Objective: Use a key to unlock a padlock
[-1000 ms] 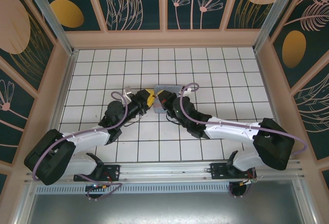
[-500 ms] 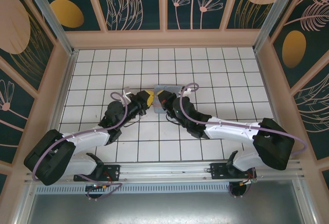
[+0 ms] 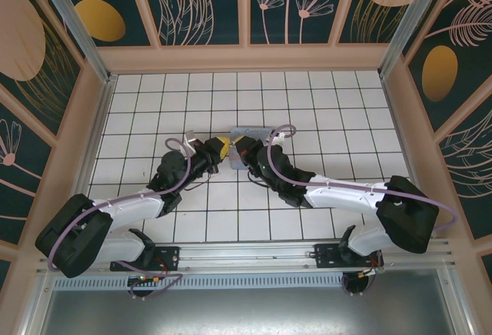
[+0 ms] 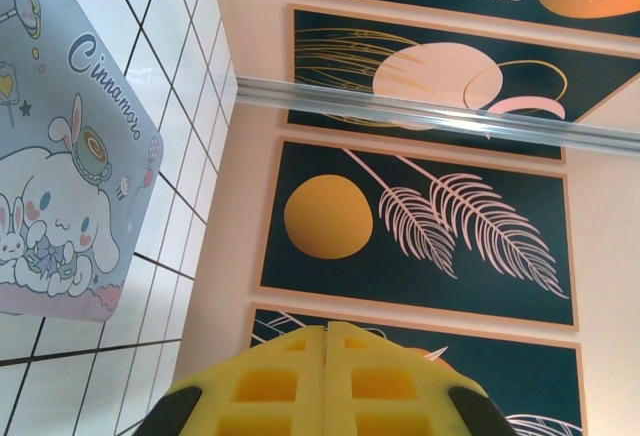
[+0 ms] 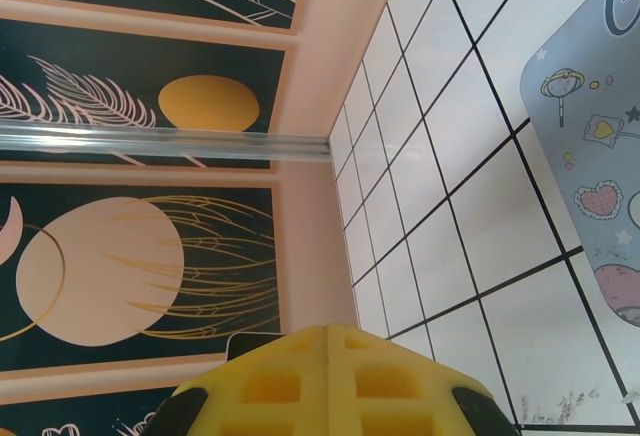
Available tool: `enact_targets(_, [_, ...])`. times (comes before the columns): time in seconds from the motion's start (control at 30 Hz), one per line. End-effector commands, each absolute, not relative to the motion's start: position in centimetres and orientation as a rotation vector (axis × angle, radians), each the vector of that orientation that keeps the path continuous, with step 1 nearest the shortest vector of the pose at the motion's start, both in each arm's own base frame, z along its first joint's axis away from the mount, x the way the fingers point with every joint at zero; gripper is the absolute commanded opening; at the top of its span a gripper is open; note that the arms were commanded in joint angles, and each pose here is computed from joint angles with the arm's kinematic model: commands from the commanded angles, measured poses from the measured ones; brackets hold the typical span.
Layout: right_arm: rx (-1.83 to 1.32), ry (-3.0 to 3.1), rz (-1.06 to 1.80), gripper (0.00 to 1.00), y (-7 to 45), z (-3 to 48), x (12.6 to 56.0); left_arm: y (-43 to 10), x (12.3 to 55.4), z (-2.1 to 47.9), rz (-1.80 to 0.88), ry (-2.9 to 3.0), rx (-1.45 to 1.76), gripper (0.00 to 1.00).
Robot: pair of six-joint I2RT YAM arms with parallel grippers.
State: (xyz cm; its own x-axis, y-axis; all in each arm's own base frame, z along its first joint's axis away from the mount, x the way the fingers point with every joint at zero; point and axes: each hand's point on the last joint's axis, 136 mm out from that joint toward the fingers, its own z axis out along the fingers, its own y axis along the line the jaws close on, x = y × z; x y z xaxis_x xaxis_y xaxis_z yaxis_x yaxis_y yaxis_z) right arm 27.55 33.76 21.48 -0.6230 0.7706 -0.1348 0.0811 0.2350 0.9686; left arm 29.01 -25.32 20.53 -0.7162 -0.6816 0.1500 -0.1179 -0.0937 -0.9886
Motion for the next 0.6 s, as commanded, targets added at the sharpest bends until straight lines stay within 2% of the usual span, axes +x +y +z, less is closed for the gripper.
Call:
enact_targets(0.0, [0.785, 1.879, 1.446, 0.0, 34.2, 22.0, 27.6, -25.3, 28.9, 20.9, -1.846, 1.775, -0.846, 0.0])
enact_targets(0.1, [0.789, 1.883, 1.437, 0.0, 33.8, 21.8, 27.6, -25.4, 29.0, 20.7, -1.813, 1.796, -0.833, 0.0])
enact_targets(0.23, [0.783, 1.895, 1.386, 0.2, 32.3, 21.3, 27.2, -25.5, 29.2, 20.4, -1.739, 1.84, -0.786, 0.0])
enact_targets(0.57, [0.6, 1.94, 1.299, 0.42, 27.0, 20.2, 25.1, -26.3, 29.2, 19.8, -1.551, 1.991, -0.571, 0.0])
